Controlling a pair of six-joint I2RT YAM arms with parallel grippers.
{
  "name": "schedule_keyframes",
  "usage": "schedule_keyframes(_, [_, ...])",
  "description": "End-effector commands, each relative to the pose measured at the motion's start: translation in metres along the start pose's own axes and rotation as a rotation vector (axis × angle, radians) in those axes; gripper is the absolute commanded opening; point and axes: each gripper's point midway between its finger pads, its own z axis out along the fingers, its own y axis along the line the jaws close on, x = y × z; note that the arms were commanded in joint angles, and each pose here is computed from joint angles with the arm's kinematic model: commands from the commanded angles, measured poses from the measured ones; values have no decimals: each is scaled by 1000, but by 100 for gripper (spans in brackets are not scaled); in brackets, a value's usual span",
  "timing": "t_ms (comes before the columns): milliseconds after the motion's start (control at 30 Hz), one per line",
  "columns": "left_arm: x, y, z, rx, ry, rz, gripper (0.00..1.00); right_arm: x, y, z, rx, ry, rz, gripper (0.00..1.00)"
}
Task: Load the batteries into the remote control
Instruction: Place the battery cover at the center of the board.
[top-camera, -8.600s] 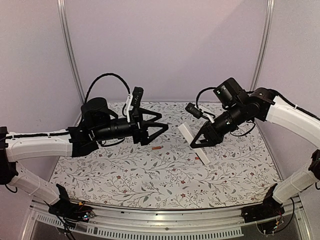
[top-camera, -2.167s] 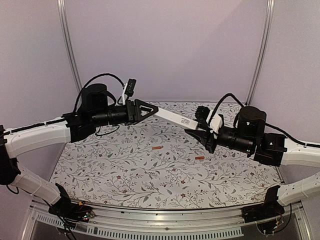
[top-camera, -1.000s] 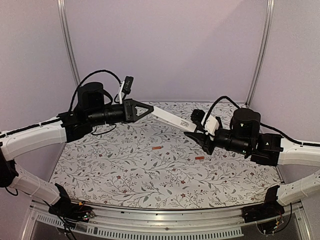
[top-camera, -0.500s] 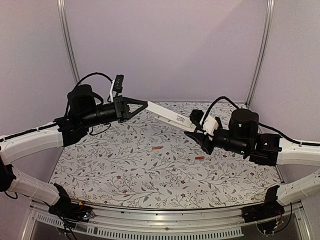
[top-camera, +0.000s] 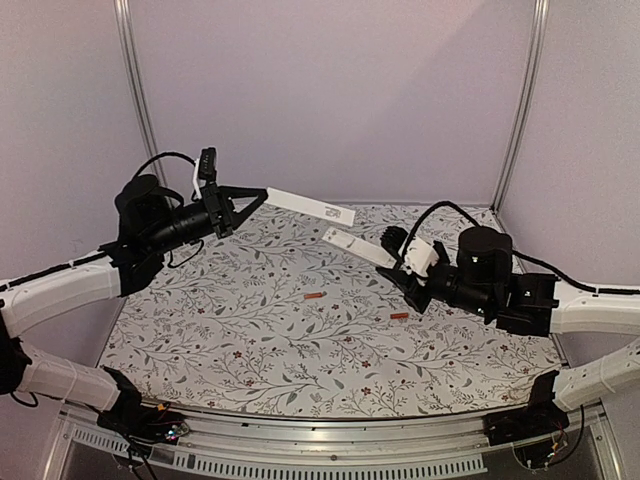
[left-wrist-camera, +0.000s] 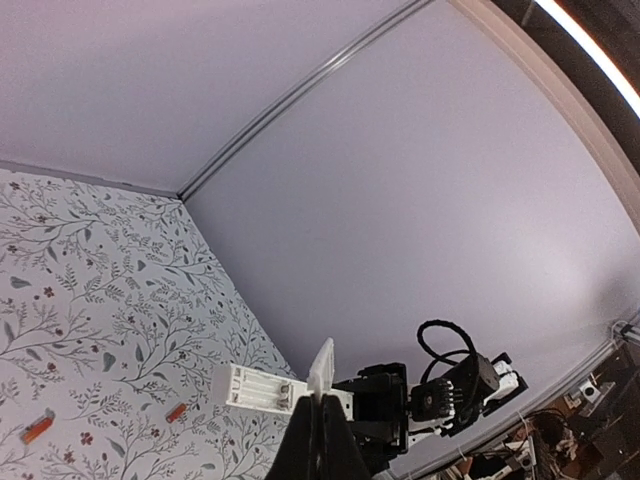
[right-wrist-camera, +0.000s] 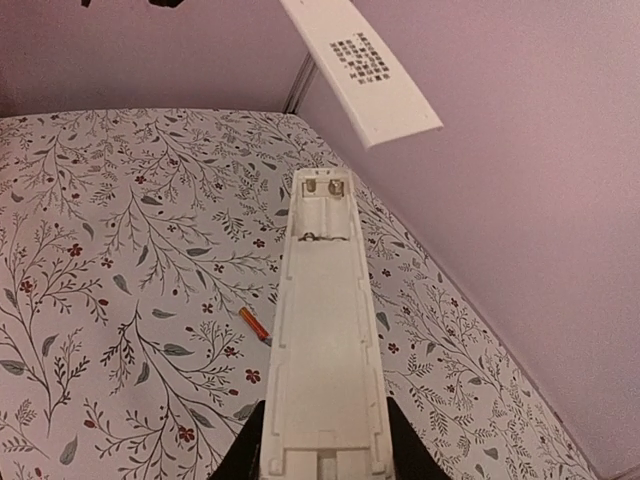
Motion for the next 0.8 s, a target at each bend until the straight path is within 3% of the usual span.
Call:
schedule_keyframes(0, [-21,36,-17,-101,-111,-33,0,18,-15,-7,94,43,24,0])
schedule_keyframes(200, [-18,128,-37,-348,-191,-111,0,18,-9,-21,46,38,53,0])
schedule_keyframes(500, [21,238,-39,-570,-114,-159,0,16,4,-23,-43,57,83,0])
schedule_keyframes(767, [58,298,-36,-602,-62,-249,0,15,9,-25,-80,65,96,0])
